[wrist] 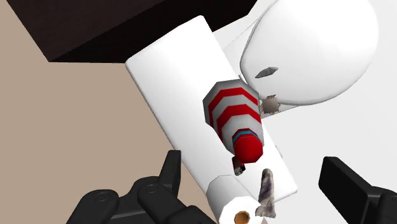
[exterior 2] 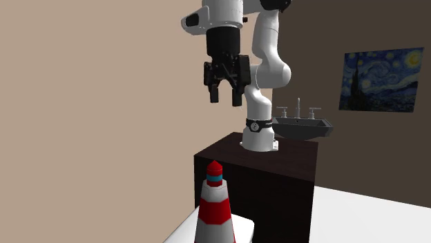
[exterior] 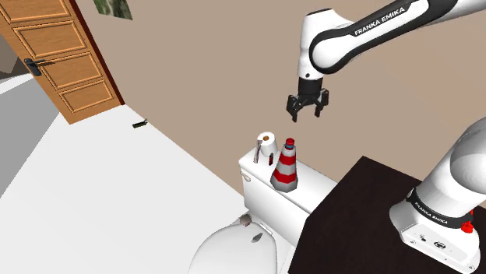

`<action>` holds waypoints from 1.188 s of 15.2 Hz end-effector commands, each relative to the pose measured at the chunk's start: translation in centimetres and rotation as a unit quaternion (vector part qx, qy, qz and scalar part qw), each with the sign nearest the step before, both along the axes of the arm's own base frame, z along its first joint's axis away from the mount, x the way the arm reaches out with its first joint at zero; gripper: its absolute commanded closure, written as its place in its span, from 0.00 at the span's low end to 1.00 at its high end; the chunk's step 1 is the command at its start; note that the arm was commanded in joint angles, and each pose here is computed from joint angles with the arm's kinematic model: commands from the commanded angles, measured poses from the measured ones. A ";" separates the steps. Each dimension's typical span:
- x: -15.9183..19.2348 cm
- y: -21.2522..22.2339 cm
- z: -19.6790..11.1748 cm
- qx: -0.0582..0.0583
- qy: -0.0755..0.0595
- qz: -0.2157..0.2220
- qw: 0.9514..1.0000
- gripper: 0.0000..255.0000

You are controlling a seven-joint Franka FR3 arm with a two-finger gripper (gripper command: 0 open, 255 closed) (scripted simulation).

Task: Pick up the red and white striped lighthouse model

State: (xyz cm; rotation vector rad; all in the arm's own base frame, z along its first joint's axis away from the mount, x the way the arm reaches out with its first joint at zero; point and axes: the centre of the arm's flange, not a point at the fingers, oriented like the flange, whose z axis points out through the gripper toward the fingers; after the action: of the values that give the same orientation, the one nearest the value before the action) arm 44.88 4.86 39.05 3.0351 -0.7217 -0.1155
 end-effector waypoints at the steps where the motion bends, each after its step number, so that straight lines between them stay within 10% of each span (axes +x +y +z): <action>1: 1.4 0.0 -2.4 0.000 0.009 -0.018 1.000 0.00; 9: 6.2 0.1 -12.4 0.001 0.046 -0.086 0.995 0.00; 18: 6.4 0.1 -16.7 0.001 0.047 -0.087 0.995 0.00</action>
State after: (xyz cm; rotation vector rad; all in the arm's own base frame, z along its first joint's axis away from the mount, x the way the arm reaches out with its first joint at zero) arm 51.36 4.94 22.68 2.9385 -0.9780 -0.2605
